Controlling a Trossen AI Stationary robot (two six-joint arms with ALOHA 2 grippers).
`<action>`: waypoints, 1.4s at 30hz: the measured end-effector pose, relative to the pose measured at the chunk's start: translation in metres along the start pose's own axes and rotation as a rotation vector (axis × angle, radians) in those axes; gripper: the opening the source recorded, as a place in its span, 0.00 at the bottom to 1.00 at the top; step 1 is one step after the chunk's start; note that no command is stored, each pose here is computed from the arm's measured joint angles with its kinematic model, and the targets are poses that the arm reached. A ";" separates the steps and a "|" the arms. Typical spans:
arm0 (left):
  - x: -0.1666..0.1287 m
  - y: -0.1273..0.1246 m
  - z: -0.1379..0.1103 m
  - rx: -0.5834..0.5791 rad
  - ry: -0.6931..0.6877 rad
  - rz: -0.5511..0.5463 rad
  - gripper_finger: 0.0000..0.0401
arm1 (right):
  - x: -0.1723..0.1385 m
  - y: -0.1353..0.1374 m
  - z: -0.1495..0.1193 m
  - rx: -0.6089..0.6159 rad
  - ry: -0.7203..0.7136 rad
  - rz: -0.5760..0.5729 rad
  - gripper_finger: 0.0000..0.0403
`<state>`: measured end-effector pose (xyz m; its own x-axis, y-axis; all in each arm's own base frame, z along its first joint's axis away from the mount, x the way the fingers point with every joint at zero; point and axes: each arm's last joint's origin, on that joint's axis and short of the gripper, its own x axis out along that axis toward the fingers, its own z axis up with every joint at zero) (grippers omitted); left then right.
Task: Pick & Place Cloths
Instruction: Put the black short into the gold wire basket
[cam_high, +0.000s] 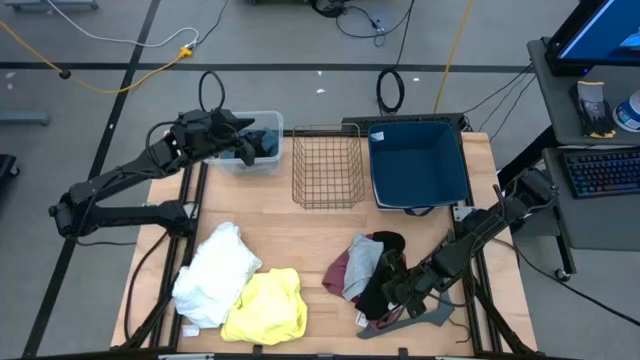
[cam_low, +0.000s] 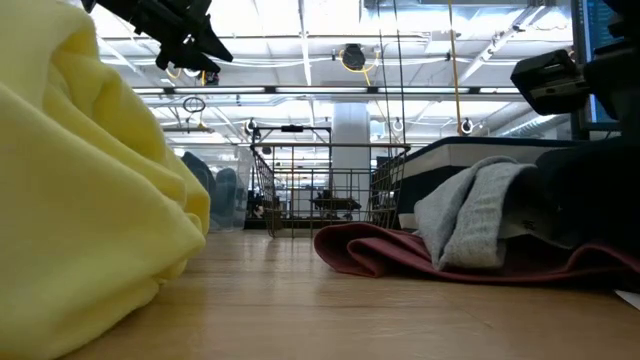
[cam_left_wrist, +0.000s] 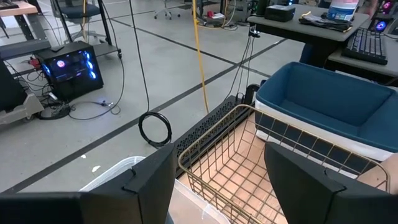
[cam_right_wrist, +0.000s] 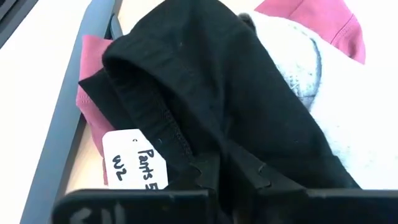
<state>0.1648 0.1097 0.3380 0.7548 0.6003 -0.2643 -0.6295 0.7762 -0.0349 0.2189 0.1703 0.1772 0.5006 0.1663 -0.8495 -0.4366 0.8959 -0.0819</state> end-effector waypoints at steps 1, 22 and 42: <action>0.000 0.000 0.000 -0.001 0.000 0.000 0.62 | 0.000 0.000 0.000 0.005 -0.001 0.000 0.02; -0.004 -0.026 -0.002 0.040 0.004 -0.129 0.62 | -0.077 -0.018 0.023 0.096 -0.422 -0.114 0.00; -0.014 -0.080 0.001 0.108 -0.094 -0.496 0.62 | -0.169 -0.052 0.042 -0.121 -0.974 -0.438 0.00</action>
<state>0.2048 0.0390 0.3461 0.9742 0.1657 -0.1535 -0.1726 0.9845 -0.0327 0.1887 0.1127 0.3469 0.9885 0.1449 0.0430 -0.1184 0.9195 -0.3748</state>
